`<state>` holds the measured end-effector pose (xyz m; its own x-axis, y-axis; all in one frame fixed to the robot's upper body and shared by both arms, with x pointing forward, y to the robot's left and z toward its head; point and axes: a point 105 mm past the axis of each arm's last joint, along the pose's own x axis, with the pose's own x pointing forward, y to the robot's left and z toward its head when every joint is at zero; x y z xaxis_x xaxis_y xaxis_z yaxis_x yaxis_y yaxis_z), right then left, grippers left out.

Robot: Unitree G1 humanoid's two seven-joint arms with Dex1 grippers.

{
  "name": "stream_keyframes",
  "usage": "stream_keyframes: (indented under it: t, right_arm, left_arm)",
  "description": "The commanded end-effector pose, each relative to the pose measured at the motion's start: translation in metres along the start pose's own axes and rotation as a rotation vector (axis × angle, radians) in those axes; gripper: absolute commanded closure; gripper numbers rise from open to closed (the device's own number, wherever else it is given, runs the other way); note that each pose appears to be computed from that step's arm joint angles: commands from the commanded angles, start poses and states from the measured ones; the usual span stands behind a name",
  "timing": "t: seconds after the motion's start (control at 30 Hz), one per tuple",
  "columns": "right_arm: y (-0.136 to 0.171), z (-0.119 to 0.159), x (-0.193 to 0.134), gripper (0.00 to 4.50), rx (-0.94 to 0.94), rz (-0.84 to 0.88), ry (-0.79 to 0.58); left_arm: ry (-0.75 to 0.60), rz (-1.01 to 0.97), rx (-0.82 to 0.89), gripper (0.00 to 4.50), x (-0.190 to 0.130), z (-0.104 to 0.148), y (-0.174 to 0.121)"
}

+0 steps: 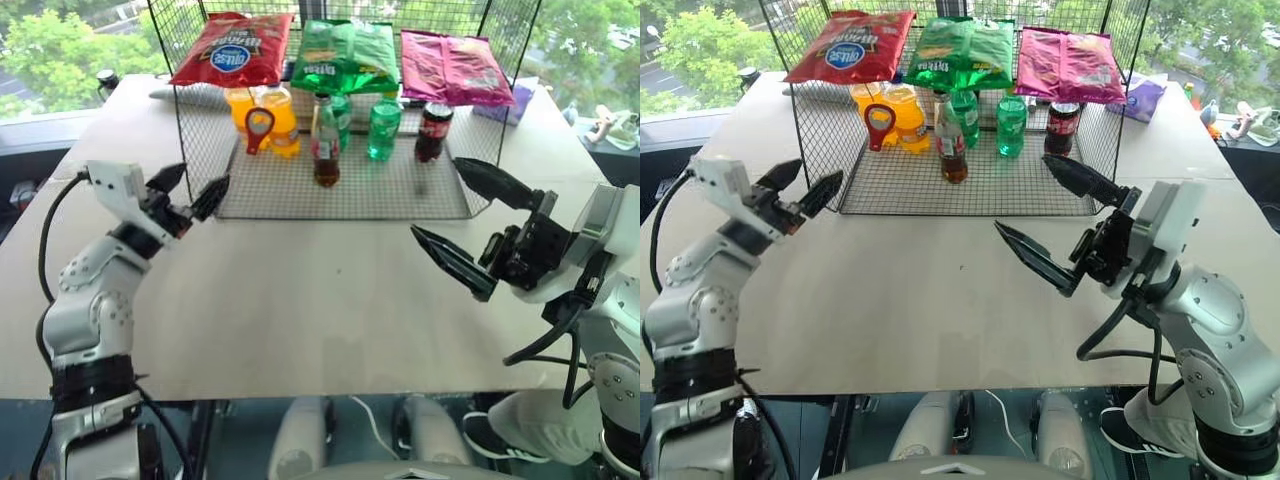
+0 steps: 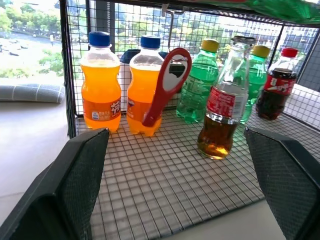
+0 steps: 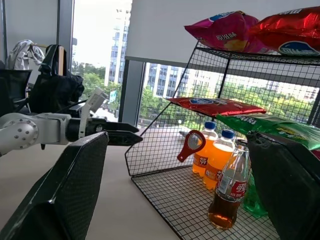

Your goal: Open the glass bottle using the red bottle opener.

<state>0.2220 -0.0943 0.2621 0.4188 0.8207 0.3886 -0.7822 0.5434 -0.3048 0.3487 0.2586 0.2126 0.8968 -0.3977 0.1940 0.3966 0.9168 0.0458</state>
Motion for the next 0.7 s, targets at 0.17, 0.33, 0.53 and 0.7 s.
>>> stream_keyframes:
  t: [0.17,0.33,0.53,0.7]
  right_arm:
    - [0.013,0.001,-0.002,0.0,-0.029,0.016,0.011]
    - [0.013,-0.002,-0.006,0.0,-0.045,-0.01,0.036]
    - [0.012,-0.004,-0.01,0.0,-0.06,-0.05,0.053]
    - [0.012,-0.005,-0.011,0.0,-0.061,-0.063,0.057]
  left_arm:
    - [0.056,-0.025,0.099,0.04,0.029,0.003,0.007]
    - [0.052,-0.02,0.12,0.04,0.05,0.009,0.007]
    - [0.074,-0.004,0.172,0.04,0.077,0.018,0.012]
    - [0.099,-0.009,0.212,0.04,0.094,0.015,0.014]
